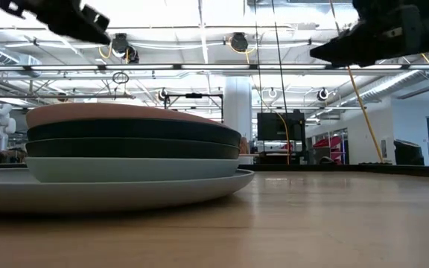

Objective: Stack plastic plates
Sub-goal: Return to Home Position

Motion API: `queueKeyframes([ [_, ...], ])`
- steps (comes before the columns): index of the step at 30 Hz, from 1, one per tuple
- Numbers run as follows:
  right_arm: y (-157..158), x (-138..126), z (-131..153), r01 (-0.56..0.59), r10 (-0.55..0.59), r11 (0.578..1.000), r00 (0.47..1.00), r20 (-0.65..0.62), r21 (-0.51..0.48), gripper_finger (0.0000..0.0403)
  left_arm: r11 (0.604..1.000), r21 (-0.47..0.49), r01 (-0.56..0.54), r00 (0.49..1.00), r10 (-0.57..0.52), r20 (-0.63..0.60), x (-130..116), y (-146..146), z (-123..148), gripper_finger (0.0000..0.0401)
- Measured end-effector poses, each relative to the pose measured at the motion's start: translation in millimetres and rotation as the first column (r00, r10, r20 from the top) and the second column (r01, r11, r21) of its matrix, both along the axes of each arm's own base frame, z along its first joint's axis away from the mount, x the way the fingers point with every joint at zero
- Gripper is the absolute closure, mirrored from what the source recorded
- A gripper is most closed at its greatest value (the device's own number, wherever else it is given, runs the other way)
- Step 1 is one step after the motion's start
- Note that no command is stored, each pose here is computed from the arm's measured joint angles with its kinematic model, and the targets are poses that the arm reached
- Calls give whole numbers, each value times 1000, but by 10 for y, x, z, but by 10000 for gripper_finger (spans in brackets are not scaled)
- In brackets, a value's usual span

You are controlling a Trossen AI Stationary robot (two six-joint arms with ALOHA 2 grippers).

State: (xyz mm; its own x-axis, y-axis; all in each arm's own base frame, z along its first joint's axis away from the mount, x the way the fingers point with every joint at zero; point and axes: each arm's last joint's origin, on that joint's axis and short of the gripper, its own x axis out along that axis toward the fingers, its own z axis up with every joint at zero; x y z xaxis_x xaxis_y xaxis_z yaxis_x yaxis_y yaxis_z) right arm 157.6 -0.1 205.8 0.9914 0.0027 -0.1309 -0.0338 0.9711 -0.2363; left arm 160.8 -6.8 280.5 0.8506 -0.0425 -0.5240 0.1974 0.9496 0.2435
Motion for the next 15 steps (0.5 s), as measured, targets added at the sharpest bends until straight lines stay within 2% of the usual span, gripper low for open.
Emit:
queueKeyframes([
  [6, -10, -165, -80, 11, -13, 999, 998, 57, 37, 395, 995, -64, -74, 985, 83, 151, -330, 76, -268, 395],
  [11, -42, -279, -131, 36, -46, 995, 993, 111, 89, 395, 981, -146, -125, 933, 167, 320, -534, 119, -315, 395],
  [15, -62, -356, -156, 50, -65, 994, 985, 159, 99, 395, 973, -184, -138, 909, 199, 367, -653, 128, -393, 395],
])
